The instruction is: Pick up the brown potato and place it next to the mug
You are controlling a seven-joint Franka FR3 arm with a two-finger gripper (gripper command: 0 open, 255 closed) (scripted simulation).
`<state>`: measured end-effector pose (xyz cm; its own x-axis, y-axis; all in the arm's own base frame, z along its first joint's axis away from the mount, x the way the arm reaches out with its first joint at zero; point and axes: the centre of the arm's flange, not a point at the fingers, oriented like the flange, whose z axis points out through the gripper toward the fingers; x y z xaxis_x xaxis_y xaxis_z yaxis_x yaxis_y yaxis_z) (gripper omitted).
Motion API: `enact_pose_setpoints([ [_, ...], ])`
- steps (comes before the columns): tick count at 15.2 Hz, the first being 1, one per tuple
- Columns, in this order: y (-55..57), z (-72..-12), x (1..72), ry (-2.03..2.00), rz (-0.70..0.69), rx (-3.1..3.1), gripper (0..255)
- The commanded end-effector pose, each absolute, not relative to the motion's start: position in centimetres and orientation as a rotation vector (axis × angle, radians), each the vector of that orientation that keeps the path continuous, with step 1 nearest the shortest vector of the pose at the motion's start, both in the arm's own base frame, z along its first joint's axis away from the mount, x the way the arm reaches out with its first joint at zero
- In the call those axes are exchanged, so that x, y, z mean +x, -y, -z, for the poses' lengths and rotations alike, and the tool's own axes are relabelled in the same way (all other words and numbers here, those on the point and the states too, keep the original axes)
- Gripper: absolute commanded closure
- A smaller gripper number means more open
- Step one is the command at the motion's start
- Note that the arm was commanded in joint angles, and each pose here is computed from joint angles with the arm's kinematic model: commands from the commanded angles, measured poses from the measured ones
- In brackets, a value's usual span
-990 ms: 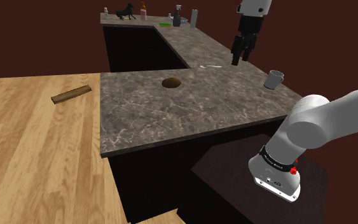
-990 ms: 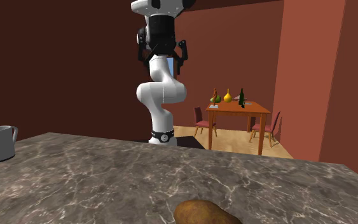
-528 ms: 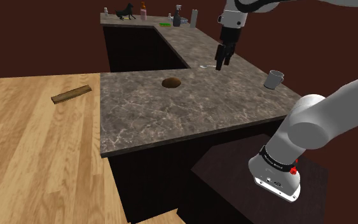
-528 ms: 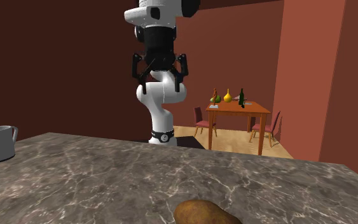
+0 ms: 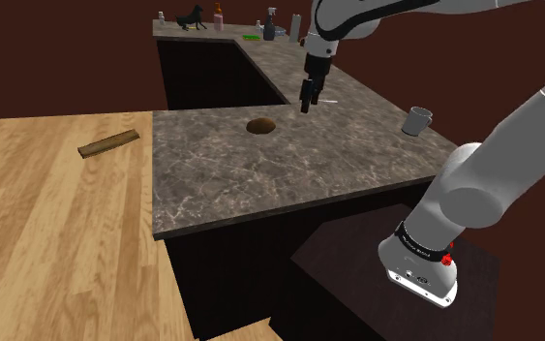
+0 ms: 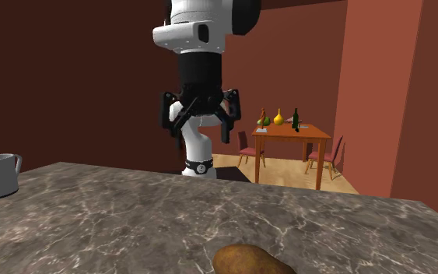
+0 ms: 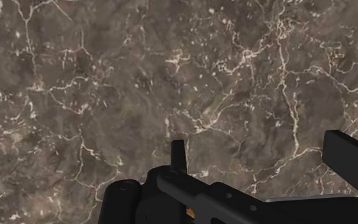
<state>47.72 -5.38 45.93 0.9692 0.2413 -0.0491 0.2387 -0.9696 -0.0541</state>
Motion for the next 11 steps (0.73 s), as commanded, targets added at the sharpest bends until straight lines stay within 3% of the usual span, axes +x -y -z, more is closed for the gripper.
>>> enact_pose_setpoints([
  [1, 5.4, -44.4, 49.7, 0.434, -0.071, -3.062, 0],
  [11, 3.5, -37.7, 60.4, 0.716, -0.009, -3.003, 0],
])
